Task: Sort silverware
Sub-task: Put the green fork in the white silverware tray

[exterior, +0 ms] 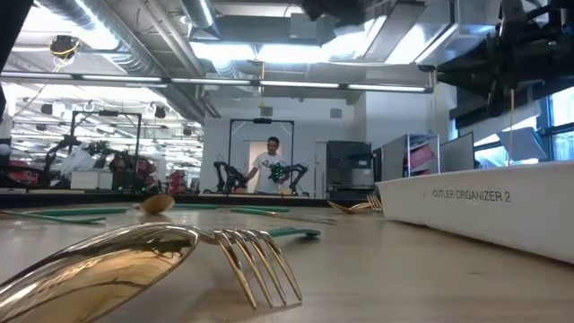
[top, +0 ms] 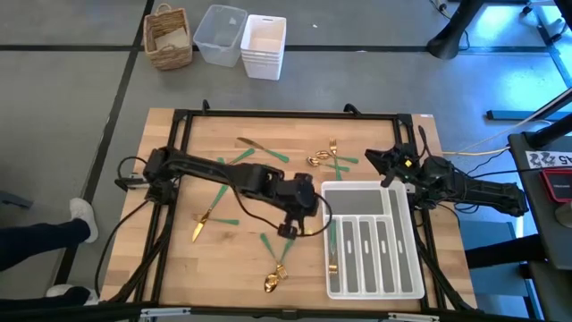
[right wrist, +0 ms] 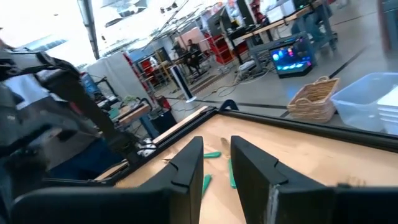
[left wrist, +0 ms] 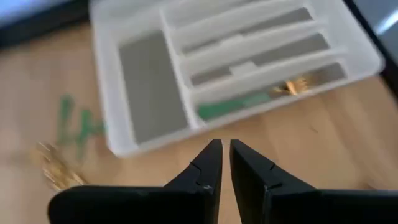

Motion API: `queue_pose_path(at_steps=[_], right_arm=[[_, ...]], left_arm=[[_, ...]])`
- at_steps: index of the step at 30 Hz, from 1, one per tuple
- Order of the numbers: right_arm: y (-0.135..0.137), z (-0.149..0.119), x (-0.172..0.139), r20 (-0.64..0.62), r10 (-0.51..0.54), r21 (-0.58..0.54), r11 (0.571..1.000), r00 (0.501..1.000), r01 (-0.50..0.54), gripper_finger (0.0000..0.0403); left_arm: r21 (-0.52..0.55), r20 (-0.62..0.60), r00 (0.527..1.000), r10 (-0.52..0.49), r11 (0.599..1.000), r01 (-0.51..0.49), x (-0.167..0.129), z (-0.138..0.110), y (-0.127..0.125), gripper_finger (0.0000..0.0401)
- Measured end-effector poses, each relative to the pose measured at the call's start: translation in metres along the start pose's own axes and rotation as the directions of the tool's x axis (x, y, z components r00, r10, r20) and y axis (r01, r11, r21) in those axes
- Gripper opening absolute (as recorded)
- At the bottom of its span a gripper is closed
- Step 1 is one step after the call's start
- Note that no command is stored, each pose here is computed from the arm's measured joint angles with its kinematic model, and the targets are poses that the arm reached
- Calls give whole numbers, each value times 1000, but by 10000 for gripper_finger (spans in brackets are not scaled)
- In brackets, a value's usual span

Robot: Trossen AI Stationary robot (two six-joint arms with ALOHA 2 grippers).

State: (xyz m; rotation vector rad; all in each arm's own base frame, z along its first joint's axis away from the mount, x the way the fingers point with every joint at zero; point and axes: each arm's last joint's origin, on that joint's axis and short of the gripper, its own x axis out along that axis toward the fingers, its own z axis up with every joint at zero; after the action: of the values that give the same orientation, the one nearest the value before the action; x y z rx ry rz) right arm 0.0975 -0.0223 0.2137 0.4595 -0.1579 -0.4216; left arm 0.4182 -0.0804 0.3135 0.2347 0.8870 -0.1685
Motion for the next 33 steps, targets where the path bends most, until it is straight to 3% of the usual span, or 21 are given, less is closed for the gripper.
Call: queue_pose_path(at_steps=[5,10,13,17,20,29,33], right_arm=[[-1,0,1,5,-25,-2,1000,1000,25,83],[-1,0,1,5,-24,24,999,1000,23,83],[0,1,1,13,-20,56,998,1000,19,83],[0,1,1,14,-20,84,996,1000,18,83],[0,1,1,14,-19,89,996,1000,18,83],[-1,0,1,18,-39,90,995,999,38,83],[-1,0,1,18,-39,90,995,999,37,83]], left_arm=[[-94,-121,989,-80,993,69,5,-14,-14,20],[-28,-317,942,-107,994,104,11,-39,-28,19],[-3,-372,917,-146,988,157,18,-51,-38,19],[58,-347,901,-261,953,299,34,-62,-56,19],[145,-335,899,-283,927,346,41,-69,-70,19],[348,-260,916,-305,855,384,62,-83,-98,19],[380,-241,925,-295,848,370,69,-89,-103,19]])
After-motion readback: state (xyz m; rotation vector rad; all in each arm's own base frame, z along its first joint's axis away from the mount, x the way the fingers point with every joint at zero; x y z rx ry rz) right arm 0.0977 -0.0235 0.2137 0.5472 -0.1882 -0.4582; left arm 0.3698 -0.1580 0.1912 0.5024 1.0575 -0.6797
